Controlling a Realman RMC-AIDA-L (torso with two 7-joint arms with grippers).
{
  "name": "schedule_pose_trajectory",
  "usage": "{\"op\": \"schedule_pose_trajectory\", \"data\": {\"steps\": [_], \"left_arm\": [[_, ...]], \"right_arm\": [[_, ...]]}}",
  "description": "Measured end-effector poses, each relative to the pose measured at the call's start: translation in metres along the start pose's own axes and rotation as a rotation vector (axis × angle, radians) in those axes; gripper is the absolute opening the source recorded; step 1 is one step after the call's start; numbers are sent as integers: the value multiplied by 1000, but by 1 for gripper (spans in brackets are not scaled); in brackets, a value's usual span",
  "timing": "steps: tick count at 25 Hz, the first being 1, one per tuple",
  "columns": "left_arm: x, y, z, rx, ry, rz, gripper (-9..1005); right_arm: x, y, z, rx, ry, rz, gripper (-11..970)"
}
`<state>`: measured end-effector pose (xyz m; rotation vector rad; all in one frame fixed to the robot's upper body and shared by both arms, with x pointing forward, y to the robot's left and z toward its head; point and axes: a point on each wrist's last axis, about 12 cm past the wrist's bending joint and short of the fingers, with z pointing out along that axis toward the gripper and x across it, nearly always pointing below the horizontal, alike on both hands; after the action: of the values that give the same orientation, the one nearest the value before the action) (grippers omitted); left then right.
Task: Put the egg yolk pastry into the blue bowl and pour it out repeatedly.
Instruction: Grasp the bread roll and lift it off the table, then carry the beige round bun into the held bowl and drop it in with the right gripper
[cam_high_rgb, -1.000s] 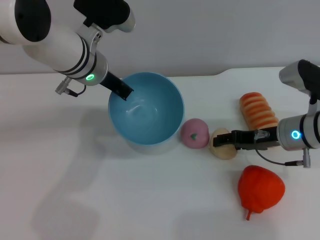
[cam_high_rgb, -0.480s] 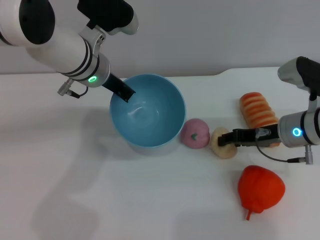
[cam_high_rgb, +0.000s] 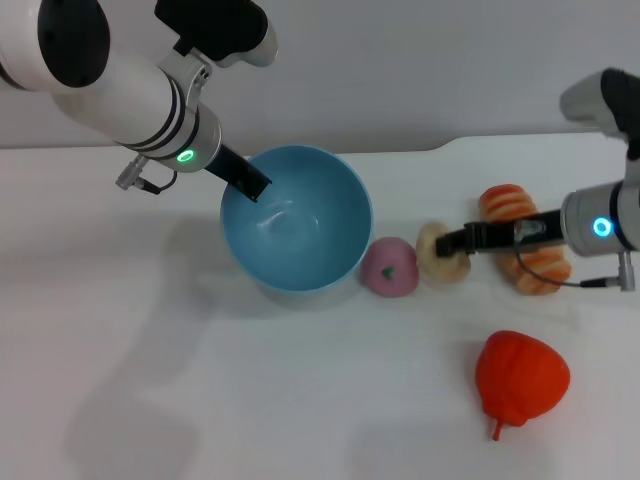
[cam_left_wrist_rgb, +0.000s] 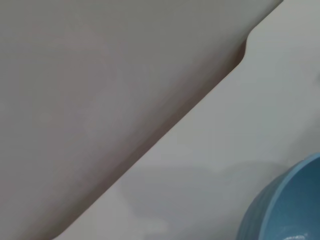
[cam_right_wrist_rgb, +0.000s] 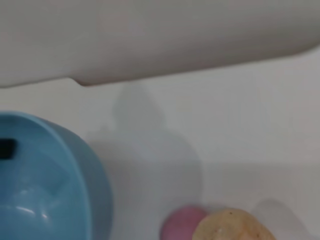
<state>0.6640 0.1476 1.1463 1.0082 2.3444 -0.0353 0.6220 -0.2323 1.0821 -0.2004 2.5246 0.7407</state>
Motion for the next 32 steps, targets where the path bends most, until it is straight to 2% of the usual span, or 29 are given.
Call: {"op": "schedule_pose_trajectory", "data": {"steps": [7,14,17,23,26,32], "left_arm": [[0,1,0,-5,-5,-3,0],[-2,1,0,-6,-6,3,0],[-4,1,0,-4,-3,6,1],[-3,-1,0,1,3,8,1],[-3,-3,1,12,2,9,1],[-3,-9,3,23,6,29,1]], "right_arm": [[-25,20,-18,-50,-39,-93,230],[-57,62,-39,-190,-120,-231,200],[-65,79,-36,-228,-125,-284,173],[-70,93,-22,-251,-84,-296,111],[-65,103,-7,-297,-61,-290,88],[-61,105,4,-351,-85,-284,50]]}}
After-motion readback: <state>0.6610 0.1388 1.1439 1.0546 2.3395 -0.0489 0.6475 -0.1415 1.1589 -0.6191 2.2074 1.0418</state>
